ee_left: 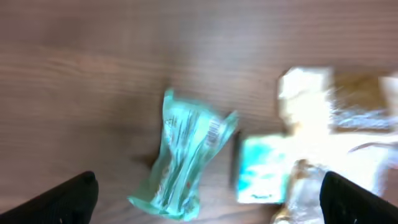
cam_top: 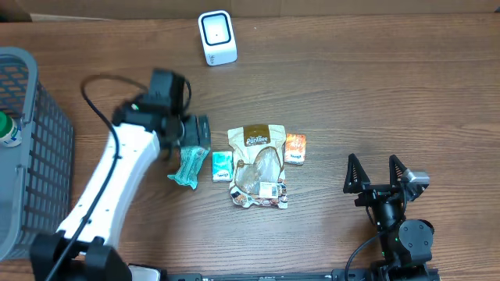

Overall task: Scan the item barcode
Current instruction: 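Place the wipe pack left of the green tissue pack and release, then move the left gripper back over the basket above the Knorr jar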

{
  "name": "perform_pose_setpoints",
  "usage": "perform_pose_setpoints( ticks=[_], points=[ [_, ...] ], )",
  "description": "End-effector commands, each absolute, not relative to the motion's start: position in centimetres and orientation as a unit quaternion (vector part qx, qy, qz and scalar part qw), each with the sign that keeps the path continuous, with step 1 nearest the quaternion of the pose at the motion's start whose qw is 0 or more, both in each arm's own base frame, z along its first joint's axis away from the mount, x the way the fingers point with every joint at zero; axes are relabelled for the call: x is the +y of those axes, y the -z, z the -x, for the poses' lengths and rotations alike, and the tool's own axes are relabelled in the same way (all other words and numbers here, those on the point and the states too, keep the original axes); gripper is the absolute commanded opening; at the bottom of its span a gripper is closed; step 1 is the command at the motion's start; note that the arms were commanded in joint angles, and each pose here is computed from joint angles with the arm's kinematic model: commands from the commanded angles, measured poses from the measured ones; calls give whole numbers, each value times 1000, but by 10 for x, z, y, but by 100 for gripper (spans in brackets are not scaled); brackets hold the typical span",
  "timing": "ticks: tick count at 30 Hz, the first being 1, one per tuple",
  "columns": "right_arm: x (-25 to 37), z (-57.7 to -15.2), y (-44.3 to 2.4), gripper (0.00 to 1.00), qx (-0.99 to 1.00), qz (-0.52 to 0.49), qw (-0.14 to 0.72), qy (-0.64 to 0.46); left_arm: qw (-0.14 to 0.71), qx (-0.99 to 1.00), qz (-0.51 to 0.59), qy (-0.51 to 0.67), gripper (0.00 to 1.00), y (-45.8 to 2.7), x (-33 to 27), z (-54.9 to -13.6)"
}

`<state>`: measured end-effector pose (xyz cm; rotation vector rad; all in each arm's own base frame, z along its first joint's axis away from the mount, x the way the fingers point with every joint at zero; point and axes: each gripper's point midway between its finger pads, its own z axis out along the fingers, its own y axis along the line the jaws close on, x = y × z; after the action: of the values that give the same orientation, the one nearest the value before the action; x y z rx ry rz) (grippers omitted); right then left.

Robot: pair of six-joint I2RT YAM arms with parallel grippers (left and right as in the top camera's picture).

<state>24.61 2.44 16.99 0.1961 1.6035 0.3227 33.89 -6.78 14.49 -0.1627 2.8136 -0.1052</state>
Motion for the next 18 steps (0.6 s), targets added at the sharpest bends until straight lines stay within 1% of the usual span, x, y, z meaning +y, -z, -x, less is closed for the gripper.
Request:
perform_pose_setpoints(
  ticks=[1,6,11,15,18],
  points=[
    [23,-246,-168,100,713,-89,681,-143,236,970,16,53,100,-218,-77,-365],
    [23,-246,-168,100,713,-89,681,-143,317,946,16,60,100,-307,-68,-376],
    [23,-246,-168,100,713,-89,681,-143,384,918,86,49,100,-377,-16,-372],
    [23,-246,-168,100,713,-89,681,-143,404,898,169,33,100,-399,36,-362],
    [23,-246,-168,100,713,-89,681,-143,404,888,221,11,100,-401,75,-353]
  ],
)
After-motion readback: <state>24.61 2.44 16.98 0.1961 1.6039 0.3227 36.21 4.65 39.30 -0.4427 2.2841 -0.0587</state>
